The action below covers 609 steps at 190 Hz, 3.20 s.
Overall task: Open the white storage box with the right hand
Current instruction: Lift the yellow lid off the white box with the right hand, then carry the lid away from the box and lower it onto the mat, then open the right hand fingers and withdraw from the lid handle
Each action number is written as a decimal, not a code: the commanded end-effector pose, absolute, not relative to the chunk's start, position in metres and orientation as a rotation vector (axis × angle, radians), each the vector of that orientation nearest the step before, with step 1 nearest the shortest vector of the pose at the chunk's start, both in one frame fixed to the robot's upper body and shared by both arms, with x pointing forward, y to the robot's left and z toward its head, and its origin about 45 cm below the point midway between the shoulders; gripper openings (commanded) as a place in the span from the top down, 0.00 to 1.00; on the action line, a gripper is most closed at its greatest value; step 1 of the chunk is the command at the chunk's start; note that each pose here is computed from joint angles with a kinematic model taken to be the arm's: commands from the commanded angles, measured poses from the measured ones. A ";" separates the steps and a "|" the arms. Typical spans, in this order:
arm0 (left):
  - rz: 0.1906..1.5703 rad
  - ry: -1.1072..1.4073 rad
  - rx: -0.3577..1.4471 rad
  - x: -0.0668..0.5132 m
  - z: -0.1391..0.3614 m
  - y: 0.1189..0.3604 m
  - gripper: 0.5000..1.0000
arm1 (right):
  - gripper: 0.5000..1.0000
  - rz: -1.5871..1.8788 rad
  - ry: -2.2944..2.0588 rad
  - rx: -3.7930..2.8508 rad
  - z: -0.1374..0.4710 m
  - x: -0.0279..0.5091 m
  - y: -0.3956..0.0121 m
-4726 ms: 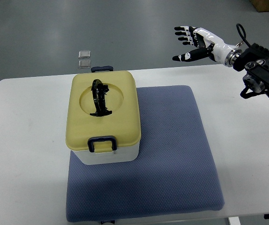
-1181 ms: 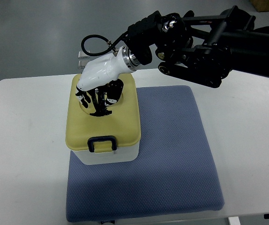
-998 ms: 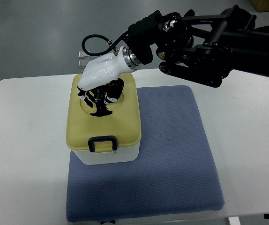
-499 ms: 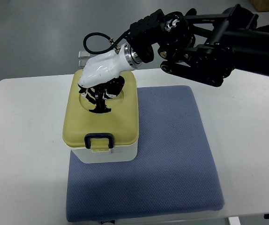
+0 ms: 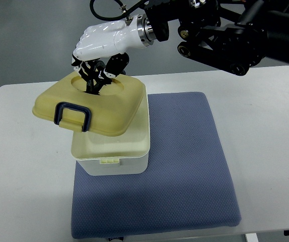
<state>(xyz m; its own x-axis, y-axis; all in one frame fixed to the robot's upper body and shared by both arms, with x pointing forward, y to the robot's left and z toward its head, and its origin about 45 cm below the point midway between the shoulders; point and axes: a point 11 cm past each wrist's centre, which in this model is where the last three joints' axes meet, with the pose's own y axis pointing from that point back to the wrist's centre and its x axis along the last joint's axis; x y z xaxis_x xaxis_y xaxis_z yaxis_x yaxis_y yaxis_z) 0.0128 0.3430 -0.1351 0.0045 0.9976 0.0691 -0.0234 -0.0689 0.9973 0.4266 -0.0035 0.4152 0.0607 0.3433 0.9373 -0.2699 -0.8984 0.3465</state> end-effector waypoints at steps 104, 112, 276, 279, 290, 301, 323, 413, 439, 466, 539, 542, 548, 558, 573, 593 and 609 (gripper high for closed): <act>1.264 1.155 1.245 0.013 -0.135 0.342 0.00 | 1.00 1.646 -0.335 1.854 0.406 0.492 -0.145; 1.264 1.155 1.245 0.013 -0.135 0.342 0.00 | 1.00 1.620 -0.346 1.852 0.400 0.494 -0.158; 1.265 1.152 1.251 0.012 -0.135 0.344 0.00 | 1.00 1.290 -0.388 1.680 0.308 0.491 -0.287; 1.265 1.152 1.251 0.012 -0.135 0.344 0.00 | 1.00 1.286 -0.388 1.680 0.307 0.491 -0.289; 1.264 1.151 1.252 0.012 -0.135 0.344 0.00 | 1.00 1.265 -0.385 1.688 0.298 0.488 -0.293; 1.264 1.151 1.252 0.012 -0.135 0.344 0.00 | 1.00 1.252 -0.379 1.692 0.291 0.486 -0.294; 1.261 1.151 1.252 0.012 -0.135 0.344 0.00 | 1.00 1.224 -0.371 1.697 0.279 0.482 -0.296; 1.264 1.151 1.252 0.012 -0.135 0.344 0.00 | 1.00 1.126 -0.357 1.713 0.233 0.471 -0.283; 1.263 1.152 1.253 0.012 -0.135 0.344 0.00 | 1.00 1.112 -0.364 1.719 0.226 0.471 -0.276; 1.263 1.152 1.253 0.012 -0.135 0.344 0.00 | 1.00 1.096 -0.368 1.735 0.222 0.469 -0.273; 1.262 1.152 1.251 0.012 -0.135 0.344 0.00 | 0.64 1.114 -0.383 1.736 0.235 0.473 -0.275; 1.262 1.152 1.251 0.012 -0.135 0.344 0.00 | 0.62 1.118 -0.384 1.737 0.237 0.473 -0.275; 1.262 1.152 1.251 0.012 -0.135 0.344 0.00 | 0.57 1.122 -0.384 1.733 0.240 0.474 -0.275; 1.261 1.151 1.252 0.012 -0.135 0.344 0.00 | 0.51 1.115 -0.378 1.730 0.245 0.476 -0.277; 1.261 1.152 1.253 0.012 -0.135 0.344 0.00 | 0.49 1.088 -0.347 1.742 0.246 0.472 -0.277; 1.261 1.151 1.252 0.012 -0.135 0.344 0.00 | 0.45 1.094 -0.346 1.742 0.256 0.474 -0.276; 1.261 1.151 1.252 0.012 -0.135 0.344 0.00 | 0.44 1.105 -0.359 1.740 0.264 0.477 -0.276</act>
<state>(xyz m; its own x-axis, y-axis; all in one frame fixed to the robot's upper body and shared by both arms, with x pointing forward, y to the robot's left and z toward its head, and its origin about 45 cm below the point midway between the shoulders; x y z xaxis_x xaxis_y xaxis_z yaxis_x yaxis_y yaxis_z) 0.0122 0.3435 -0.1350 0.0115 0.9974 0.0710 -0.0200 -0.0707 0.9973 0.4740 -0.2769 0.2554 0.5476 0.2505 0.7984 -0.6643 -0.4501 0.5968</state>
